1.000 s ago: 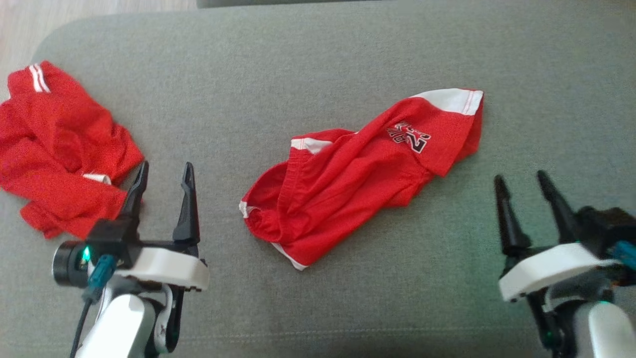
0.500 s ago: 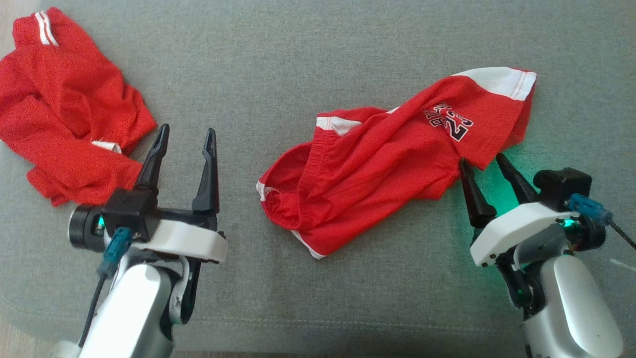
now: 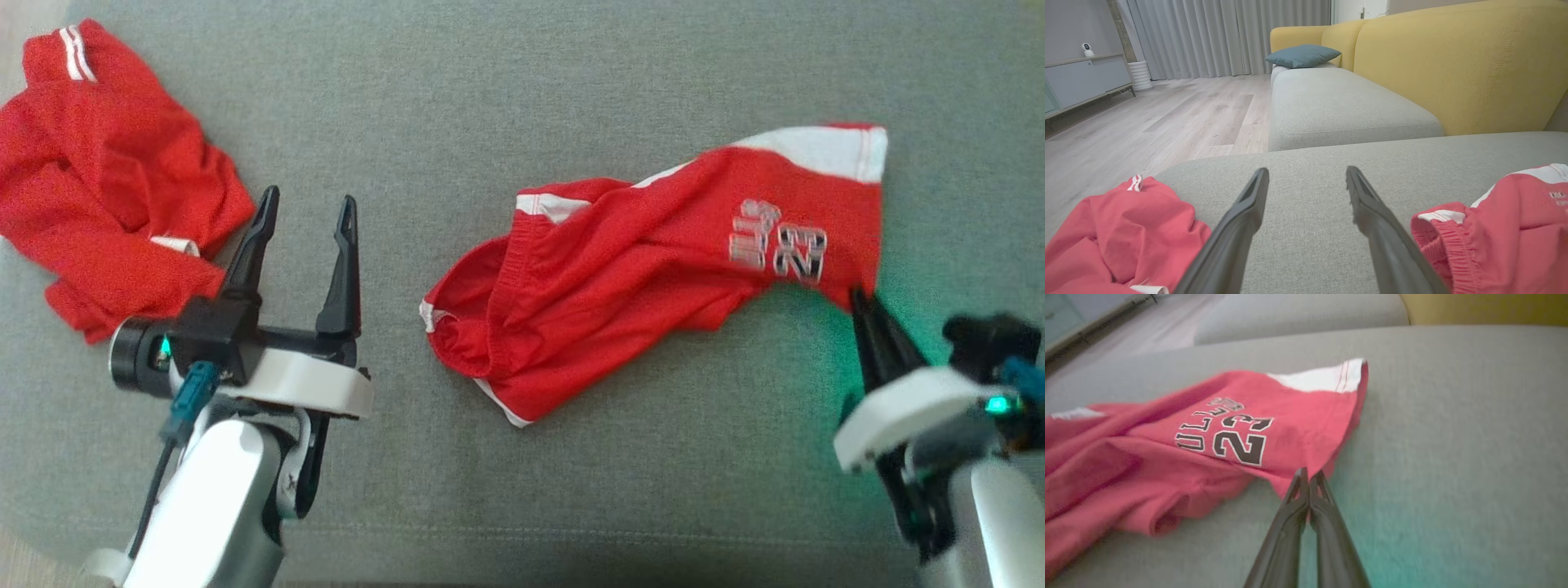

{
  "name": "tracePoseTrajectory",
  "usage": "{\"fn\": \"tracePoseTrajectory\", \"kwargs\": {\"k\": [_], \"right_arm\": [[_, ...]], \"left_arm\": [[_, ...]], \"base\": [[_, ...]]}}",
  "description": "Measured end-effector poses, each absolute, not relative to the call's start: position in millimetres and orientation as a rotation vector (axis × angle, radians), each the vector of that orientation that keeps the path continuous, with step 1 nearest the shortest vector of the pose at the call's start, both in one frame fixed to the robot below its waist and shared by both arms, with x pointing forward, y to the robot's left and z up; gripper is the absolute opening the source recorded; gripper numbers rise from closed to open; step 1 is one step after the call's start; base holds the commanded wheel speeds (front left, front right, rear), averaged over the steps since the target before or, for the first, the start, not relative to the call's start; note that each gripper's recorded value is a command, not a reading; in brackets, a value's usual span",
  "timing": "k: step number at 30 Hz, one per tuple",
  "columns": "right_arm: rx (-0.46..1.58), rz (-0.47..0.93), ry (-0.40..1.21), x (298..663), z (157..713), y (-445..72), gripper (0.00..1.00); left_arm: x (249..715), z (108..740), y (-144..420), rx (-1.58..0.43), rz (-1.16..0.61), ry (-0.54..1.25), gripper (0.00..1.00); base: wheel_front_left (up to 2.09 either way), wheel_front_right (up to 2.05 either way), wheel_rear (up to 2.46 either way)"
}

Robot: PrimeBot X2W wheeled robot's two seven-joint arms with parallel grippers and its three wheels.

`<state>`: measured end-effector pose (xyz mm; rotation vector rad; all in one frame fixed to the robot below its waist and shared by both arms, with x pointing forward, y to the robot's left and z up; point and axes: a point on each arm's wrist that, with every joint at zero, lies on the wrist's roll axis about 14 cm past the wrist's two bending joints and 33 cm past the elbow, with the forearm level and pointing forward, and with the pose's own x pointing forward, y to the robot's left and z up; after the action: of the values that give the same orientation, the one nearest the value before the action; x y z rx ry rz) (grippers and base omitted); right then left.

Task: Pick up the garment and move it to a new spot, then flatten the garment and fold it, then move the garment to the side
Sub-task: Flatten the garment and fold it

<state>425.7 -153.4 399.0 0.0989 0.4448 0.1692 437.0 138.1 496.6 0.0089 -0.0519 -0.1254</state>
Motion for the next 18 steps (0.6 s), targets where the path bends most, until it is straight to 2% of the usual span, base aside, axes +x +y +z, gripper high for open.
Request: {"fn": "tracePoseTrajectory", "kwargs": {"k": [5,16,17,18], "right_arm": [[0.08,0.127,0.569,390,373,-170,0.0],[0.092,0.086,0.649,356,361,-176,0.0],[0.099,0.081,0.651,353,361,-176,0.35],[0.104,0.076,0.649,352,361,-176,0.99]], "left_arm": [[437,498,136,0.008,-0.13,-0.057,1.0],[432,502,138,0.012,-0.124,-0.062,1.0],[431,501,138,0.011,-0.126,-0.06,1.0],[430,500,137,0.012,-0.127,-0.056,1.0]], "base": [[0.0,0.0,0.0],[0.0,0.0,0.0],[0.0,0.0,0.0],[0.0,0.0,0.0]]}}
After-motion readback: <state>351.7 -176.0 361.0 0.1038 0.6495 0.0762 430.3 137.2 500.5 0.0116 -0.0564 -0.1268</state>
